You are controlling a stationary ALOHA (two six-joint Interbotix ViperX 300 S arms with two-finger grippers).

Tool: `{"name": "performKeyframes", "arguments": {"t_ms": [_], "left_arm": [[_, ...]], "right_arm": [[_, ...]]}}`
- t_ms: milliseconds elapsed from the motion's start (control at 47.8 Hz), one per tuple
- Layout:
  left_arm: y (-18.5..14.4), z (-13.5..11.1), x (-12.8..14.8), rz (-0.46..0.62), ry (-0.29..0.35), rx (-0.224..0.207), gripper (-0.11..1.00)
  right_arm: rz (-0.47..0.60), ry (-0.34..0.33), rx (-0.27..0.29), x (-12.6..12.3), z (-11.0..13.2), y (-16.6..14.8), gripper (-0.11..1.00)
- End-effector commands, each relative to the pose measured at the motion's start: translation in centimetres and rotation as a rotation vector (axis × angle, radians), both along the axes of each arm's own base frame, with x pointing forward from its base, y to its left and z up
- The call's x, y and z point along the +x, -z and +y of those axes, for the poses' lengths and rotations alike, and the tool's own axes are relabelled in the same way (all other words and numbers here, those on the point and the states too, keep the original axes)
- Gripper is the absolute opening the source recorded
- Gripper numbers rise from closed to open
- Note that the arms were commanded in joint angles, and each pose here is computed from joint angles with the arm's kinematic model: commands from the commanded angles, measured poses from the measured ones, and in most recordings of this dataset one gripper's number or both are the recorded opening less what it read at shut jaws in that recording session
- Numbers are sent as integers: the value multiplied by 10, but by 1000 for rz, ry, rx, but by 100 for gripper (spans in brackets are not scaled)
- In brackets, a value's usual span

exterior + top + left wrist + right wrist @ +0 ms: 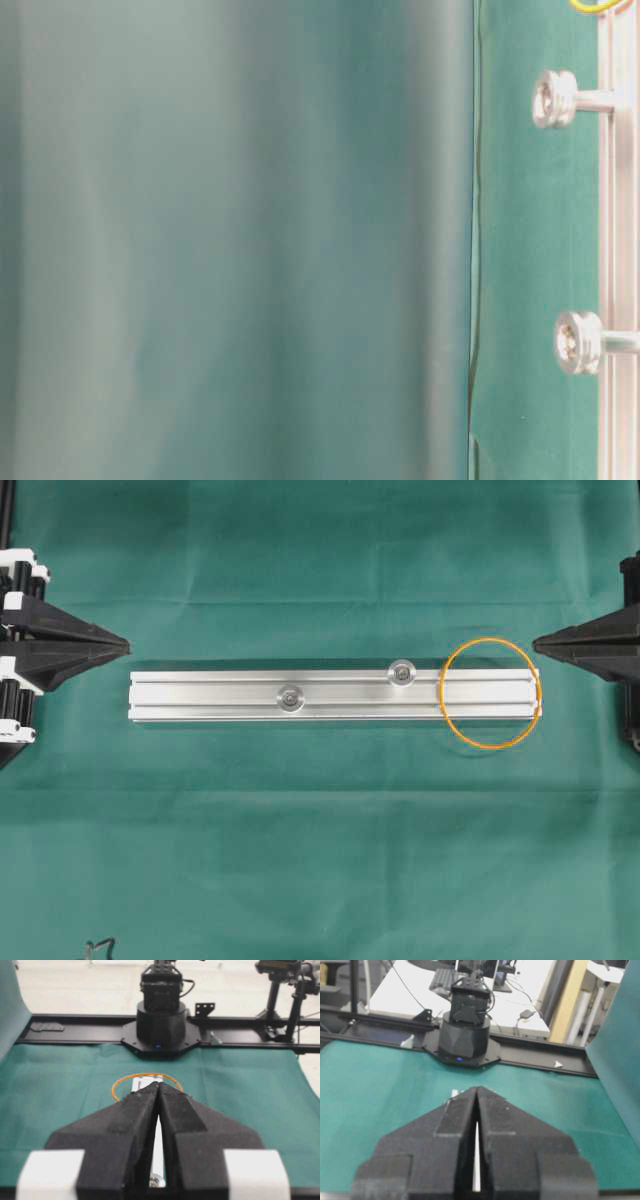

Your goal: Hook the rubber onto the shaft.

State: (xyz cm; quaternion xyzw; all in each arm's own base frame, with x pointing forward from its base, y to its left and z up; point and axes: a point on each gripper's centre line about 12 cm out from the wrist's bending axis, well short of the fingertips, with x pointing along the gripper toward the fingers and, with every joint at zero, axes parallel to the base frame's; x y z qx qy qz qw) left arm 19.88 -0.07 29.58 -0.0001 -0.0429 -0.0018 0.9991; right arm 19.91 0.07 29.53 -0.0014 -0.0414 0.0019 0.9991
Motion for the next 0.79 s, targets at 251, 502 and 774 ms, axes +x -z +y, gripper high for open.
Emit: {"name": "performKeyframes", "arguments": {"t_ms": [251,502,774], "left_arm": [[-17,-2,-2,-8,9,7,0],[-10,-3,-1,167,13,0,0],[-8,-6,-7,432,26,7,0]], "right_arm": [[52,7,34,4,-2,-5,3],[210,8,43,6,-1,-10,3],[501,17,54,5,-2,-18,3]]}}
